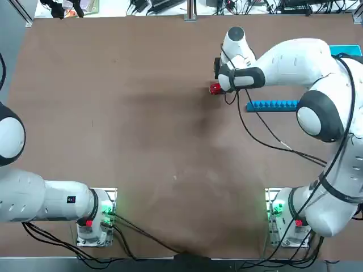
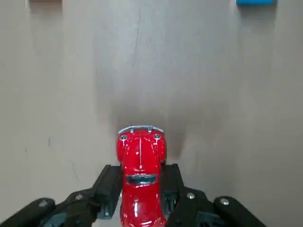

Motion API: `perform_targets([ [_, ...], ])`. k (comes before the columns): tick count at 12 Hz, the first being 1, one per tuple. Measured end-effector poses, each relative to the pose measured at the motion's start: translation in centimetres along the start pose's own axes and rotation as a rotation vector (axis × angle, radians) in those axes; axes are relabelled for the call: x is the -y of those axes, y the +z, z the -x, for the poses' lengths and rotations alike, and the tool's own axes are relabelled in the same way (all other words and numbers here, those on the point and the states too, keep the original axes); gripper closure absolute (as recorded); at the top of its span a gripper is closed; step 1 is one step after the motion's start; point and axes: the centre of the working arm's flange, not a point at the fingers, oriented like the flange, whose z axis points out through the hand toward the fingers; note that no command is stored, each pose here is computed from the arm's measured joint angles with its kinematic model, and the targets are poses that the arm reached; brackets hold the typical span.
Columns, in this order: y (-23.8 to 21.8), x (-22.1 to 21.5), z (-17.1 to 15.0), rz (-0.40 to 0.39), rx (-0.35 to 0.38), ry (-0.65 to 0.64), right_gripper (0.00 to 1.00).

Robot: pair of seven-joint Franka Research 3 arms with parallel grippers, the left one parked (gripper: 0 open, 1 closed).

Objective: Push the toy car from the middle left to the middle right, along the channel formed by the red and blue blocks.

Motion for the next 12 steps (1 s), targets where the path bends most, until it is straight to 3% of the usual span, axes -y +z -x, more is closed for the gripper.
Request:
perform_targets([
  [12,0.2,-0.1,4.7,-0.013,0.022,0.031,0.52],
])
